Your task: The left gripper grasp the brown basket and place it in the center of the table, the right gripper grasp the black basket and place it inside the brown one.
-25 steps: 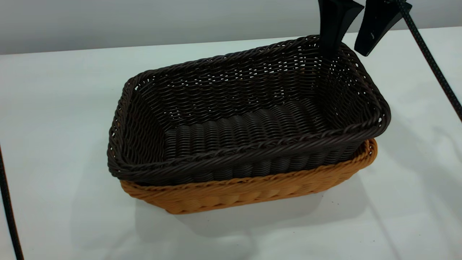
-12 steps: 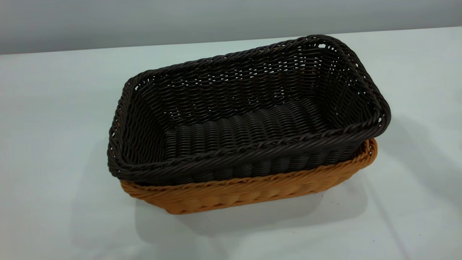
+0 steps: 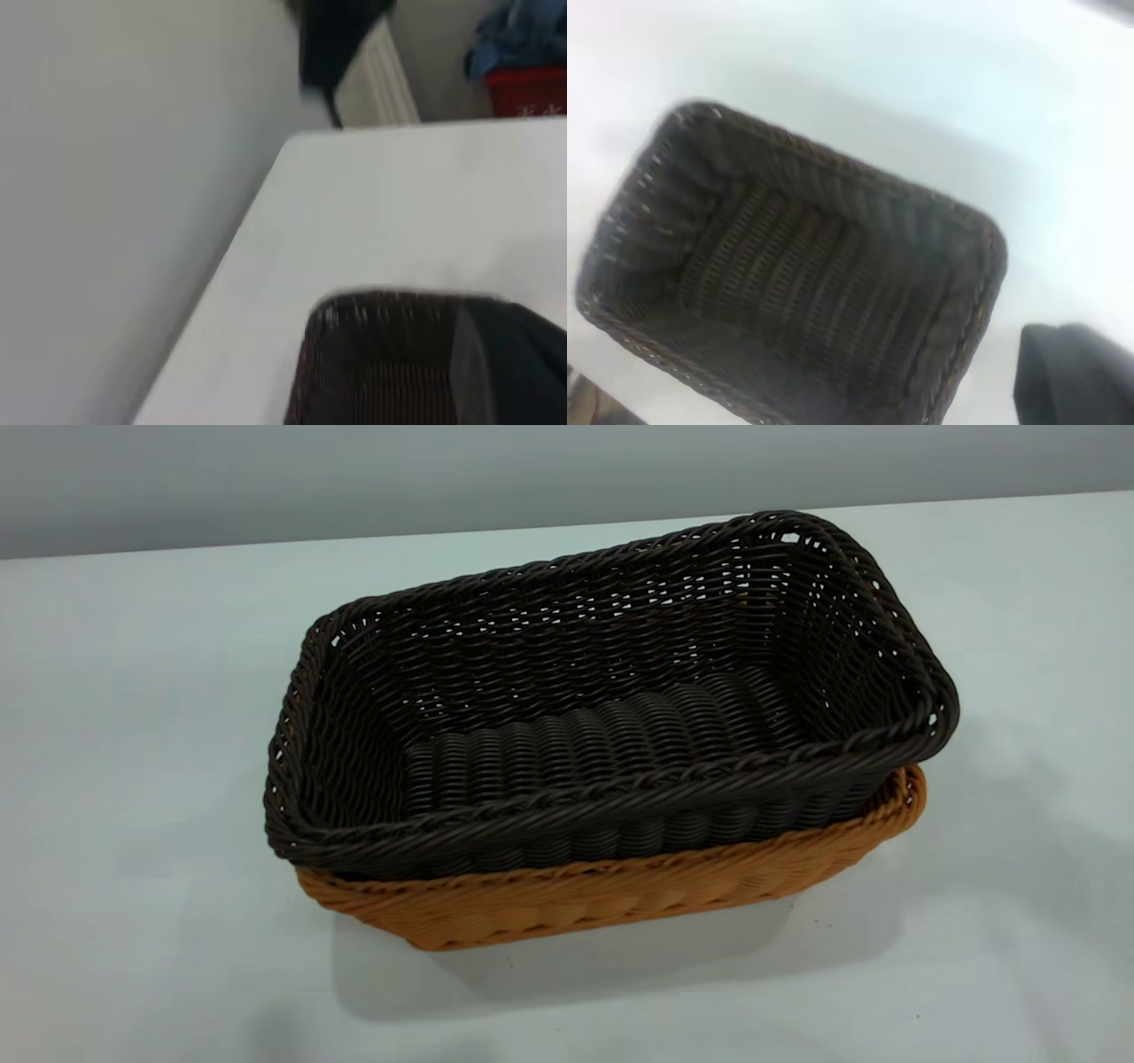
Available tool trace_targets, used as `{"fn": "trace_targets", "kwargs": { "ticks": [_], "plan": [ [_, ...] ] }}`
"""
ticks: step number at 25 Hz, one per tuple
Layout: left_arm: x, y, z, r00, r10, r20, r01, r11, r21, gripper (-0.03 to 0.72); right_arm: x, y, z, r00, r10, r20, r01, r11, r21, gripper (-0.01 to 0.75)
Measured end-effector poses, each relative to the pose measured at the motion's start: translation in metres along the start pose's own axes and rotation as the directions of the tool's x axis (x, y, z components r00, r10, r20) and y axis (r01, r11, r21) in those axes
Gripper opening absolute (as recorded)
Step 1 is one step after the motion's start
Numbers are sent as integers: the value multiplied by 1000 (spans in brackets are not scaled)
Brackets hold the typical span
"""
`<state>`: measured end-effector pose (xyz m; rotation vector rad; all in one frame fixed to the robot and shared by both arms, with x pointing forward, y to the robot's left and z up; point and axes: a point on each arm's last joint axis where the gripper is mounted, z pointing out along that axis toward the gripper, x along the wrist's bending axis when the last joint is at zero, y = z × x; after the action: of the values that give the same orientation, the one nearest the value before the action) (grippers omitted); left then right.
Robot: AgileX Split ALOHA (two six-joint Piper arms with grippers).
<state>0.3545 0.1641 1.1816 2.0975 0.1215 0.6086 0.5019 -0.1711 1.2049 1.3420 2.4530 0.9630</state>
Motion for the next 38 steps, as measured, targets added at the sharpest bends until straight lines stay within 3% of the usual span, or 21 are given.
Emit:
{"fn": "trace_targets", "kwargs": {
  "ticks": [6, 14, 18, 24, 28, 34, 38],
  "plan": [
    [-13, -34, -13, 994, -94, -47, 101, 983, 155, -1, 23, -20, -73, 995, -102, 21, 104, 979, -175, 1],
    [-38, -66, -31, 969, -242, -48, 247, 945, 213, -1, 42, -85, -105, 983, -182, 22, 181, 948, -261, 1],
    [-47, -84, -37, 952, -294, -79, 305, 919, 251, -1, 45, -134, -103, 980, -191, 55, 199, 939, -281, 1],
    [-68, -115, -42, 921, -382, -80, 384, 852, 355, -1, 45, -221, -81, 977, -197, 78, 209, 956, -203, 1],
    [-78, -131, -48, 910, -403, -100, 408, 823, 395, -1, 46, -264, -66, 986, -146, 80, 162, 957, -243, 1],
    [-79, -141, -59, 887, -421, -188, 461, 803, 378, -1, 44, -304, -50, 994, -74, 85, 96, 951, -294, 1],
    [-81, -143, -62, 886, -422, -190, 463, 800, 383, -1, 38, -314, -42, 990, -50, 131, 86, 954, -288, 1]
  ]
}}
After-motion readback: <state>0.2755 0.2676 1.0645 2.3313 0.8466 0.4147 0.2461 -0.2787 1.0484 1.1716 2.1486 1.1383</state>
